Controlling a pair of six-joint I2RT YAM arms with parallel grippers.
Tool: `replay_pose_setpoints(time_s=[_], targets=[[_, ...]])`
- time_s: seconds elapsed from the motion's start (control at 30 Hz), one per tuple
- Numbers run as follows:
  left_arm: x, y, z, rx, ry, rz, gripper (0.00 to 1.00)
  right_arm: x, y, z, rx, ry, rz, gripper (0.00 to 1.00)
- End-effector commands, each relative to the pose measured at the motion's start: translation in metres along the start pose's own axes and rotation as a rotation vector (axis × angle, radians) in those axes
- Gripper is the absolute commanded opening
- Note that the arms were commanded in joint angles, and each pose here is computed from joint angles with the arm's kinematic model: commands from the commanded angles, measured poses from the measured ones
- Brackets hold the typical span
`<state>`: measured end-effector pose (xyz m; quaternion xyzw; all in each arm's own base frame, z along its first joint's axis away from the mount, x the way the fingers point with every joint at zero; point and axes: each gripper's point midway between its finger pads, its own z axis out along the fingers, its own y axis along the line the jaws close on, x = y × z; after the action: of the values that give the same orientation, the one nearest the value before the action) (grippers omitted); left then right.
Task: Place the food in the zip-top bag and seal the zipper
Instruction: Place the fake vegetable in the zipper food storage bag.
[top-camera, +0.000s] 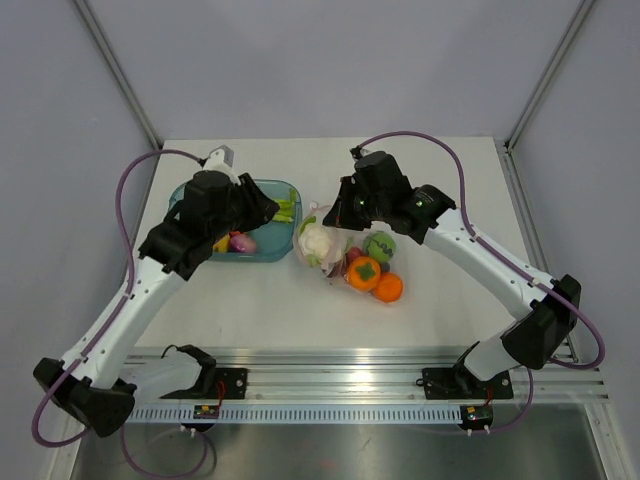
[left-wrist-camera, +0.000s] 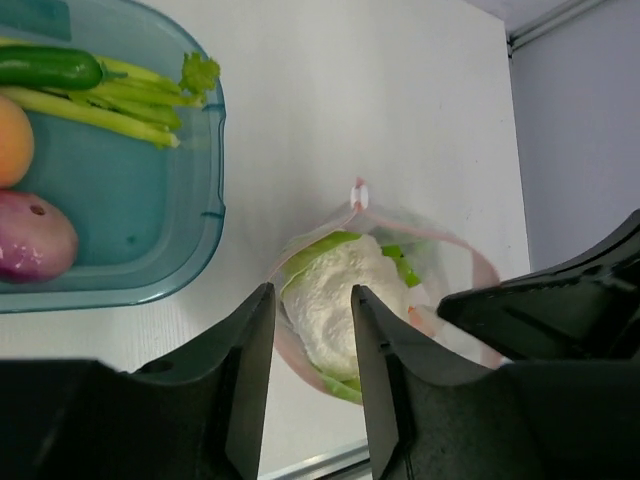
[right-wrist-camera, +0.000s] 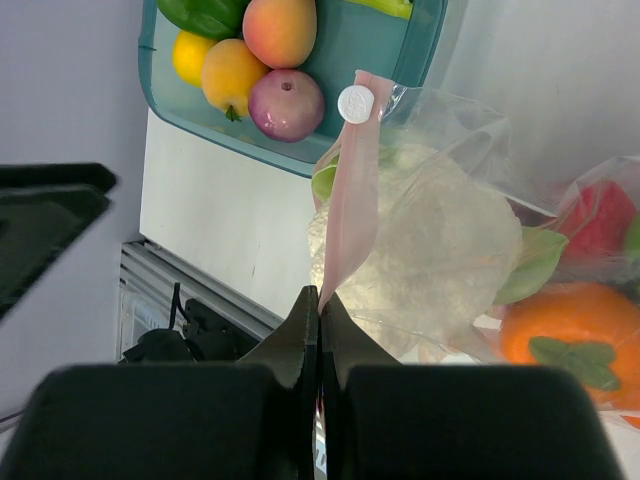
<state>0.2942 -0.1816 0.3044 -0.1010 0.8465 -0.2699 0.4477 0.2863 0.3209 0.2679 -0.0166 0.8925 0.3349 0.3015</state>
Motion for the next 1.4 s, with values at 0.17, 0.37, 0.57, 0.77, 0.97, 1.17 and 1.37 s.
replay_pose_setpoints(time_s=[0.17, 0.37, 0.57, 0.77, 0.97, 1.17, 1.37], targets=[[0.090, 0.020, 0.048, 0.116, 0.240, -0.097, 0.49, -0.022, 0.022, -0.019, -0.080, -0.080, -0.021, 0.01], [0.112, 0.027, 0.068, 0.127, 0.297, -0.129, 0.42, -0.022, 0.023, -0.019, -0.083, -0.079, -0.021, 0.01], [0.117, 0.024, 0.080, 0.145, 0.313, -0.143, 0.41, -0.021, 0.024, -0.017, -0.087, -0.071, -0.022, 0.01], [0.124, 0.022, 0.095, 0.145, 0.362, -0.151, 0.14, -0.023, 0.022, -0.017, -0.074, -0.077, -0.023, 0.01], [0.086, -0.003, 0.075, 0.153, 0.345, -0.049, 0.00, -0.049, -0.003, -0.030, 0.013, -0.127, -0.056, 0.01], [0.019, -0.064, 0.038, 0.268, 0.295, 0.064, 0.00, -0.121, -0.023, -0.073, 0.117, -0.267, -0.100, 0.01], [0.008, -0.108, 0.018, 0.423, 0.307, 0.039, 0.00, -0.147, -0.009, -0.101, 0.137, -0.338, -0.166, 0.02]])
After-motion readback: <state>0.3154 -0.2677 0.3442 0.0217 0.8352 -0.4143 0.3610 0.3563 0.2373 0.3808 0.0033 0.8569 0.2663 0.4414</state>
